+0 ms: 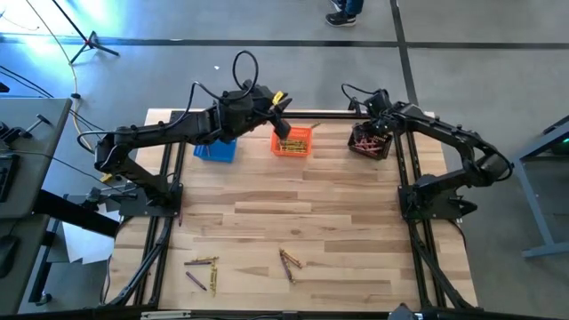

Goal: Sort crayons
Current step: Put the top red crayon into the black bin, then put the yellow crayon into the orange bin

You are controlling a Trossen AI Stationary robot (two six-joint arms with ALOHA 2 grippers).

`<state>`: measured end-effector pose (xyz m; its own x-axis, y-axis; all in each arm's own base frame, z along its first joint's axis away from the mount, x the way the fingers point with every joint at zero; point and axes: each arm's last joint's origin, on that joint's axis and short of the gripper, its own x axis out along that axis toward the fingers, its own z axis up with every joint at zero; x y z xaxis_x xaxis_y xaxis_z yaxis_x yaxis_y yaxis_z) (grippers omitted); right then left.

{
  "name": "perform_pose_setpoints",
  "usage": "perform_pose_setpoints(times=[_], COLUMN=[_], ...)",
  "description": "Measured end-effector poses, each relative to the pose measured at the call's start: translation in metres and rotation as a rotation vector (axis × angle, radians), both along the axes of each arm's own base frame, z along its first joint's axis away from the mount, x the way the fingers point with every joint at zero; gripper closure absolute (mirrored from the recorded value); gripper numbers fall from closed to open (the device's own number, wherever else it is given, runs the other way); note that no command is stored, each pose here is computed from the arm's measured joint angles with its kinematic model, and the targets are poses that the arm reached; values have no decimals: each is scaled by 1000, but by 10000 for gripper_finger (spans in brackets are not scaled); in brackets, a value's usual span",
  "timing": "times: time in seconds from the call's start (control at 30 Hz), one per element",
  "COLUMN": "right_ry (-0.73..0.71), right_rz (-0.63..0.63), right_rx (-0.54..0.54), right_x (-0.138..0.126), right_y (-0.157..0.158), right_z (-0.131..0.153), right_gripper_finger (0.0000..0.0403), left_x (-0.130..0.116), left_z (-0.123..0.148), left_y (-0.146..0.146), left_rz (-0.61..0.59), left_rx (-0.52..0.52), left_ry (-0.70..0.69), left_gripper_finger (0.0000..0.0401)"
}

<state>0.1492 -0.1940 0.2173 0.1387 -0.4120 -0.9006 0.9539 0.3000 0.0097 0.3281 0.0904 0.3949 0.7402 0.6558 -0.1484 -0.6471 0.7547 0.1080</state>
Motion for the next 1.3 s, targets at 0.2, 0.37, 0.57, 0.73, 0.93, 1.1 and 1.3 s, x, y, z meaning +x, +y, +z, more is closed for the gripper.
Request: perform_pose_setpoints(times=[0.2,0.37,0.57,0.73,0.93,1.1,1.3], right_ry=[-64,-201,-264,-204,-137,48,203], right_rz=[41,168,412,651,816,945,1134], right_rx=[44,103,-5,-140,-144,-98,14], right_x=[2,10,20,31,64,95,128], right_y=[1,1,-7,-9,-22,-43,-71], right_z=[0,8,37,57,53,43,22], right_gripper_finger=[264,259,260,260,259,259,259], left_x=[-1,-4,-9,-12,-13,-19,-33], left_z=[-1,-12,-28,-37,-40,-44,-44], left_y=[1,0,-2,-6,-8,-11,-13], left_rz=[36,67,94,70,52,63,87], left_rx=[-10,-146,-332,-456,-488,-503,-520], left_ry=[-2,20,76,111,147,217,306], left_gripper_finger=[331,331,331,331,331,331,332])
